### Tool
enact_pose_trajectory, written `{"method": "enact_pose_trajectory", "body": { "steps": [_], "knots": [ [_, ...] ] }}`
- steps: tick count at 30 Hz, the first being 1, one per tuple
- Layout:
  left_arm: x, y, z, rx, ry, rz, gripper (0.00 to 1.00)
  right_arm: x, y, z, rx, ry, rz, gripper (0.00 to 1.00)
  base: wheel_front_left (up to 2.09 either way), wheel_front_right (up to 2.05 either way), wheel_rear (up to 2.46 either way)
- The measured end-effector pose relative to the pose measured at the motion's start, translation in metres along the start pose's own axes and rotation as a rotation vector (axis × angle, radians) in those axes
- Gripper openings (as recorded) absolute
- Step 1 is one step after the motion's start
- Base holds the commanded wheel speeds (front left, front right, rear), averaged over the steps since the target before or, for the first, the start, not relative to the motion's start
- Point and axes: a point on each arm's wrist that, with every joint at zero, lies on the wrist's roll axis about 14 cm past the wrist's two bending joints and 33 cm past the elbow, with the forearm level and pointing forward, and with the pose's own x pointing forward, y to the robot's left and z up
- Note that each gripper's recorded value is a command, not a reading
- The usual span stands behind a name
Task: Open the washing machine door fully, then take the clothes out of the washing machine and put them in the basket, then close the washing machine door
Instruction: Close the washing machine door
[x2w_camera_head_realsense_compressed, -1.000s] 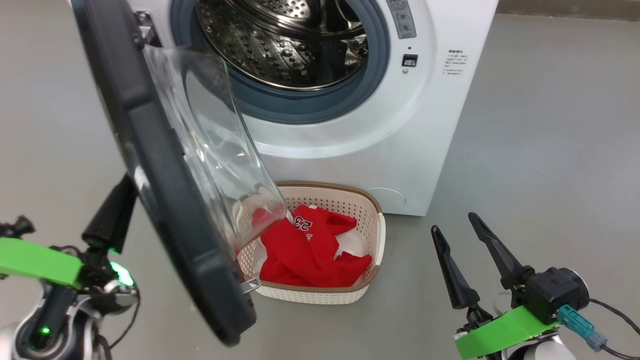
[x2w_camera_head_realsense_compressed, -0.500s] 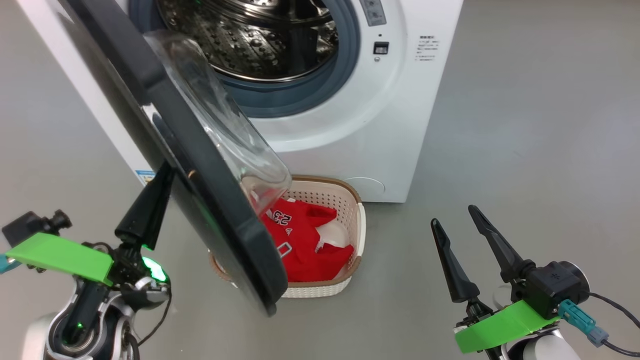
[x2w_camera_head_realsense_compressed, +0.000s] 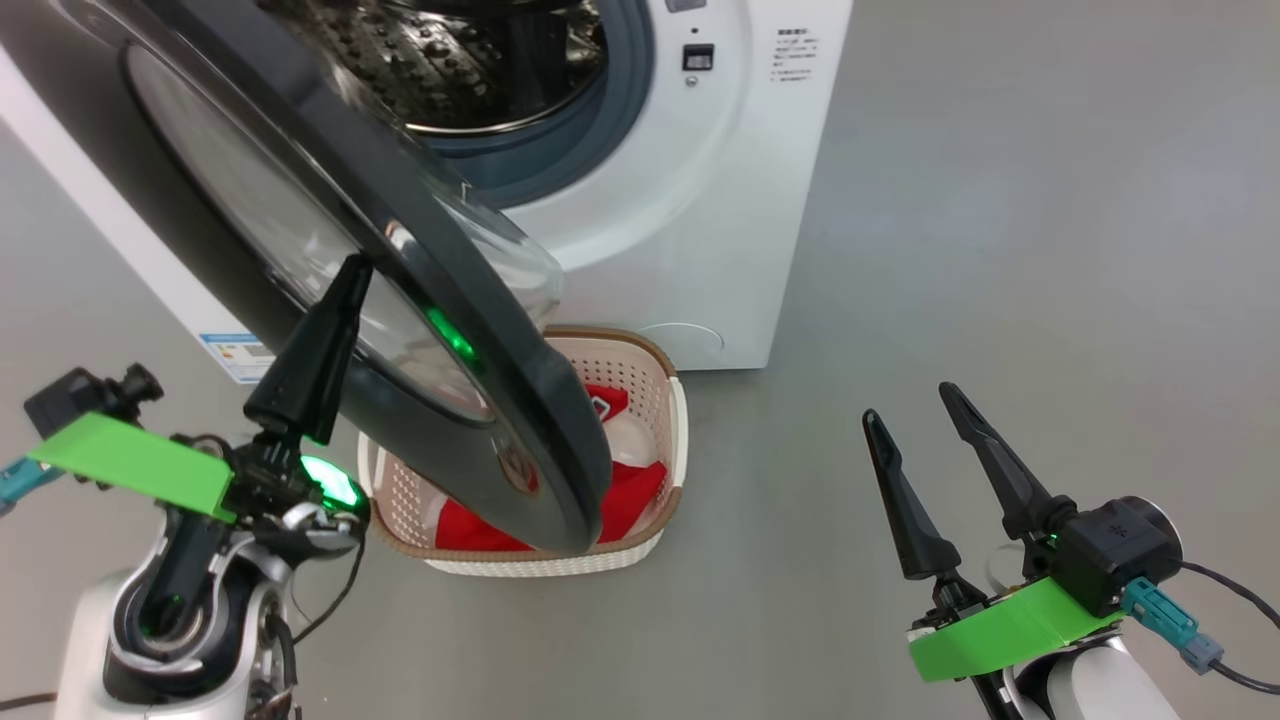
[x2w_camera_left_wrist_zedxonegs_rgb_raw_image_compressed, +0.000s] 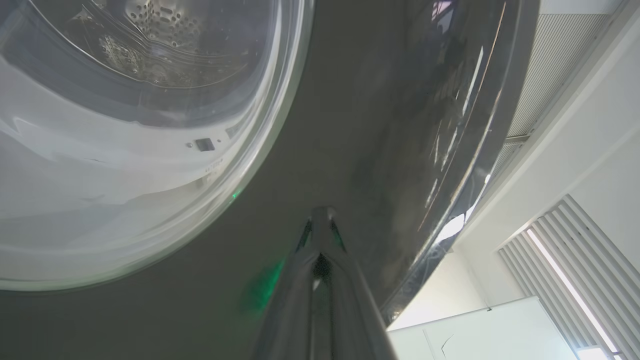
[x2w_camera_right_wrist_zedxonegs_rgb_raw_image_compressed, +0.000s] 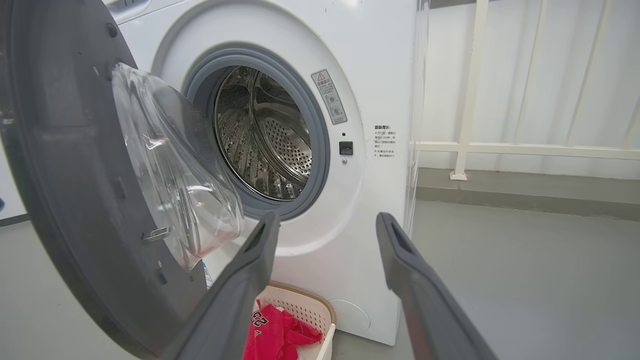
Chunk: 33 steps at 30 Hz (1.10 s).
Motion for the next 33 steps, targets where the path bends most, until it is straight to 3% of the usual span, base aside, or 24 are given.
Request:
{"method": "enact_pose_trajectory", "body": {
  "steps": [33],
  "knots": [
    [0.102,0.014,-0.035,-0.038,0.104,-0.06,0.0,0.001,-0.047,-0.016,-0.004,0.037,-0.126,1.0,0.0,0.0,0.0]
  ]
}}
